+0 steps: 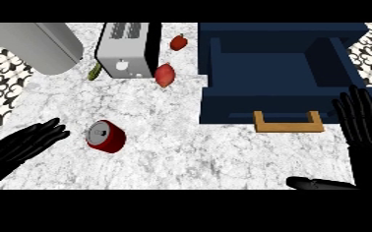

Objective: Pick up the can, place it into the drawer and close the drawer

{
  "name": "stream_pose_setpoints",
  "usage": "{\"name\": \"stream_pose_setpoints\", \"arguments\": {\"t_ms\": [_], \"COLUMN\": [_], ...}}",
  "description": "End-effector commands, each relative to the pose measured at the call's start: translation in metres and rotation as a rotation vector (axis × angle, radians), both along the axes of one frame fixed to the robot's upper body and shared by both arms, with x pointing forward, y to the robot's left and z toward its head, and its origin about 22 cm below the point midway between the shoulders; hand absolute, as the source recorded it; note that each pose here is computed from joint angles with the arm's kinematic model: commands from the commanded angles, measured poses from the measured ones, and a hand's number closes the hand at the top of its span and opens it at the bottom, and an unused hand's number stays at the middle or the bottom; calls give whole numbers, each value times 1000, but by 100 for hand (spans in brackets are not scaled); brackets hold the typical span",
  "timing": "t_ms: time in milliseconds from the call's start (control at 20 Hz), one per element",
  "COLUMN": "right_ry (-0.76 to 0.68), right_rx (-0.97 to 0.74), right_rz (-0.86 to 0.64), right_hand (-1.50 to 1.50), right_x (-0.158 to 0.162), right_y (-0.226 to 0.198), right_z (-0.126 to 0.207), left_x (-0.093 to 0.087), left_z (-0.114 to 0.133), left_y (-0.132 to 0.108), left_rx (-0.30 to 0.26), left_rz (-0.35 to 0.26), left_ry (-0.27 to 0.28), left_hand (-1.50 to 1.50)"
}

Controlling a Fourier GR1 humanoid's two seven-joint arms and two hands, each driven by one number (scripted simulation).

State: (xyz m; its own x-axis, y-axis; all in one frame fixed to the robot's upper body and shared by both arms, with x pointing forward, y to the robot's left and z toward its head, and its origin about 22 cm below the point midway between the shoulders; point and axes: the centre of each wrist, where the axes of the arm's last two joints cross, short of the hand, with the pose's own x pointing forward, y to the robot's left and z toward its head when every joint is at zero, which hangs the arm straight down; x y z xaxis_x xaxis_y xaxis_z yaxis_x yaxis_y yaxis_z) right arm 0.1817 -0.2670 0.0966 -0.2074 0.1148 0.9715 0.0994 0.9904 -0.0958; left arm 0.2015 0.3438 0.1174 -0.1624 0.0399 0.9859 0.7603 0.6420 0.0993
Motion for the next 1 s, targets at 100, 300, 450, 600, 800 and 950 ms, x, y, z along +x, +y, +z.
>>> {"name": "stream_pose_setpoints", "arguments": {"t_ms": [100,300,450,600,800,950], "right_ry": [10,-1,-1,2,8,-4], "right_rx": [9,-3,-9,-1,-8,-18], "right_rz": [-5,8,-16,-17,-18,-24], "right_hand": [-150,-150,-150,-150,-150,-150], "right_x": [-11,-8,-26,-16,-5,-8], "right_y": [-12,-8,-30,-24,-27,-20], "right_z": [-5,-21,-21,-19,-12,-28], "left_x": [13,23,31,52,41,48], "left_z": [-1,4,-24,-10,-48,-52], "left_y": [-2,-16,-13,5,-24,-9], "left_rx": [-11,24,24,25,41,17], "left_rz": [34,45,38,53,45,49], "left_ry": [31,38,52,57,62,63], "left_hand": [-150,-150,-150,-150,-150,-150]}}
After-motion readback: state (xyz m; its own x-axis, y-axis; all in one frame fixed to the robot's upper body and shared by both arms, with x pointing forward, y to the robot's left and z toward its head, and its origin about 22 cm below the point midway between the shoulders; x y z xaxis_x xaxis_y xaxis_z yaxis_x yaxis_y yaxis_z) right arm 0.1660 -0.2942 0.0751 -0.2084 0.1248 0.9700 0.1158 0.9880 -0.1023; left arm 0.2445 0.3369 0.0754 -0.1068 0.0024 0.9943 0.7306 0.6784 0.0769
